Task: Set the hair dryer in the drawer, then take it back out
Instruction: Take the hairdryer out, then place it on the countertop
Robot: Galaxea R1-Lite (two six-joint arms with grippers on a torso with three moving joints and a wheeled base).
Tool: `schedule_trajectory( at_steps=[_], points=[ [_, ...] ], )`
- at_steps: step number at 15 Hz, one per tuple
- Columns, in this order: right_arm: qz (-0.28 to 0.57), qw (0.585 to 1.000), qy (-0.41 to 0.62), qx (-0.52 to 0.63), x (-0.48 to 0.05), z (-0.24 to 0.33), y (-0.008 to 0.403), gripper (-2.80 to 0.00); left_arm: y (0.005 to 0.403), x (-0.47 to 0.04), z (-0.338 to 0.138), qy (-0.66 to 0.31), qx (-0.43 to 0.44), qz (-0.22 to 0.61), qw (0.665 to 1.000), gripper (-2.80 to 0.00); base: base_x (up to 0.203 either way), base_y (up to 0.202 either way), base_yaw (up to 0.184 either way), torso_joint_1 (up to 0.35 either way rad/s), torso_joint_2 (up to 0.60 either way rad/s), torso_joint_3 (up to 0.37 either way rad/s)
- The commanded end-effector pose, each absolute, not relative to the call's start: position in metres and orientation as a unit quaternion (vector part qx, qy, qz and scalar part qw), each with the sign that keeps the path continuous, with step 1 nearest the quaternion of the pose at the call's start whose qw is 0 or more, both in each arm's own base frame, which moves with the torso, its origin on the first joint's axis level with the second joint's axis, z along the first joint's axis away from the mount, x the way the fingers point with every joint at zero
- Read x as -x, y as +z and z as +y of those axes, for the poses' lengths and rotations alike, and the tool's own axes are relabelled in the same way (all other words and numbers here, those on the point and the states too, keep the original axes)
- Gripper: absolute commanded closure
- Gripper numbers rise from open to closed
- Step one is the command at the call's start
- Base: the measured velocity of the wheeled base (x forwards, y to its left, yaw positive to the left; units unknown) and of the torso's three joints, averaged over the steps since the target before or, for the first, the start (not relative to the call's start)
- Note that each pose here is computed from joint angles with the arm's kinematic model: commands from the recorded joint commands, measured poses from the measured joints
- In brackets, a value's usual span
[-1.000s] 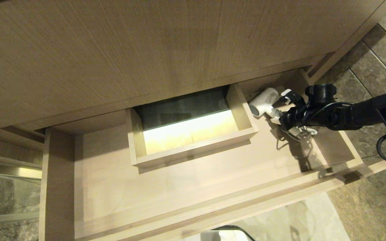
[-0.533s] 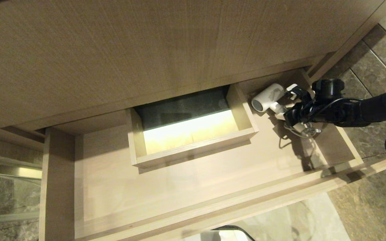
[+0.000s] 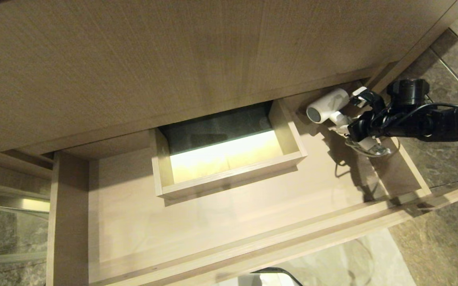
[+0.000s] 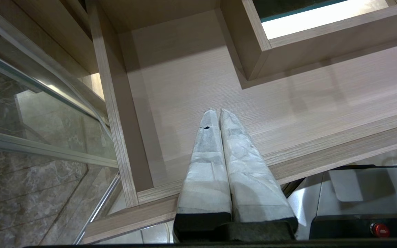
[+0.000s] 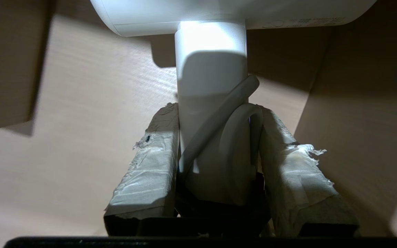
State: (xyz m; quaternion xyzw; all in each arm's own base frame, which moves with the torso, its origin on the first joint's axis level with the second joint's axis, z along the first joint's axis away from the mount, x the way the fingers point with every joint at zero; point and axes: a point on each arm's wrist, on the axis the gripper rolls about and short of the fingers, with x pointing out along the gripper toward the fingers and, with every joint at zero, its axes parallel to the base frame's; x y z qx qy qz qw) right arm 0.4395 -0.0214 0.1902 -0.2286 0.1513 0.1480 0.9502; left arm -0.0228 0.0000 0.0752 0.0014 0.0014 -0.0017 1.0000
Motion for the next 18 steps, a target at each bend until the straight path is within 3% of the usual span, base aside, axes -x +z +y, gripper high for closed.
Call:
schedule_trajectory(
  at_steps=[1,12,18],
  points=[
    [0.137,0.952,0.145,0.232,-0.419,-0.021,0.218,0.00,0.075,0.023,0.000,-0.002,-0.002,0.002,1.000,0.00,0.000,0.000,0.000,0.000,0.00,0.000],
    [0.136,0.951,0.146,0.235,-0.303,-0.014,0.263,0.00,0.075,0.023,0.000,-0.002,-0.002,0.002,1.000,0.00,0.000,0.000,0.000,0.000,0.00,0.000],
    [0.092,0.958,0.122,0.242,-0.188,-0.009,0.294,0.00,0.075,0.023,0.000,-0.002,-0.002,0.002,1.000,0.00,0.000,0.000,0.000,0.000,0.00,0.000]
  ],
)
